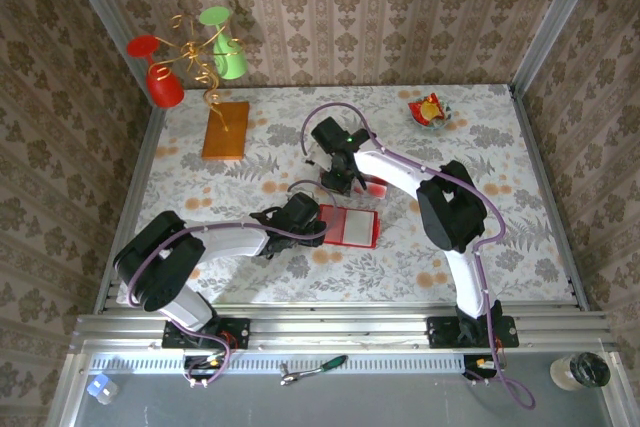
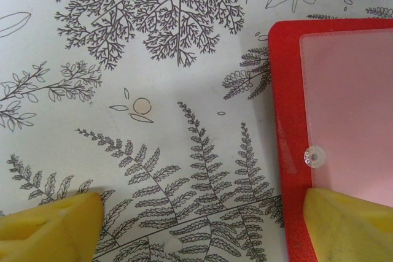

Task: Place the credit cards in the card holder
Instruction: Pick up the credit card from the storage box.

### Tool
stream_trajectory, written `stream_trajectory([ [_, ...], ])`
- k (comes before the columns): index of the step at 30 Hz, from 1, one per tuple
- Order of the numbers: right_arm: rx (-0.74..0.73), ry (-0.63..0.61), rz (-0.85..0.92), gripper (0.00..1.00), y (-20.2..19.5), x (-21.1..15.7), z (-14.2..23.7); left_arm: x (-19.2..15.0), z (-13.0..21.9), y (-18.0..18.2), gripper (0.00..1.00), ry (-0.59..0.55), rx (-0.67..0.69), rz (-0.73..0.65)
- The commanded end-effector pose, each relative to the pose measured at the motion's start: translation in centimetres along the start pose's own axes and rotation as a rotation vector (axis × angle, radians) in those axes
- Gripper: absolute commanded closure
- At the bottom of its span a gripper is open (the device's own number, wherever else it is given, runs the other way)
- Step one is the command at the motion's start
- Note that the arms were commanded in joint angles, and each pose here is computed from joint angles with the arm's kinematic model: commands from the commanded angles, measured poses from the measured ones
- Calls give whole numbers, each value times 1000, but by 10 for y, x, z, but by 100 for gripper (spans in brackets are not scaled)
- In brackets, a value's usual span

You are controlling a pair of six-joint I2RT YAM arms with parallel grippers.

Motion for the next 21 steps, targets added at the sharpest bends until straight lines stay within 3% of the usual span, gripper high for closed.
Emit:
stream_trajectory([
  [1, 0, -35, 56, 100, 3, 8, 25, -6, -3, -2, 14, 22, -2, 6],
  [12, -25, -100, 52, 100, -8, 17, 66, -5, -1, -2, 14, 19, -5, 4],
  [21, -18, -149, -131, 100, -9, 8, 93, -5, 2, 0, 14, 11, -3, 10],
])
Point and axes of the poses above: each hand's point on the last joint's axis, 136 mm out from that joint toward the fingers, its own z axis back along the fingers, its own y axis along the line the jaws close on, x = y × z, the point moved 4 cm from there along z, back along the fingers, and after that the axes turned 10 degrees about z, right-handed, at the moved point
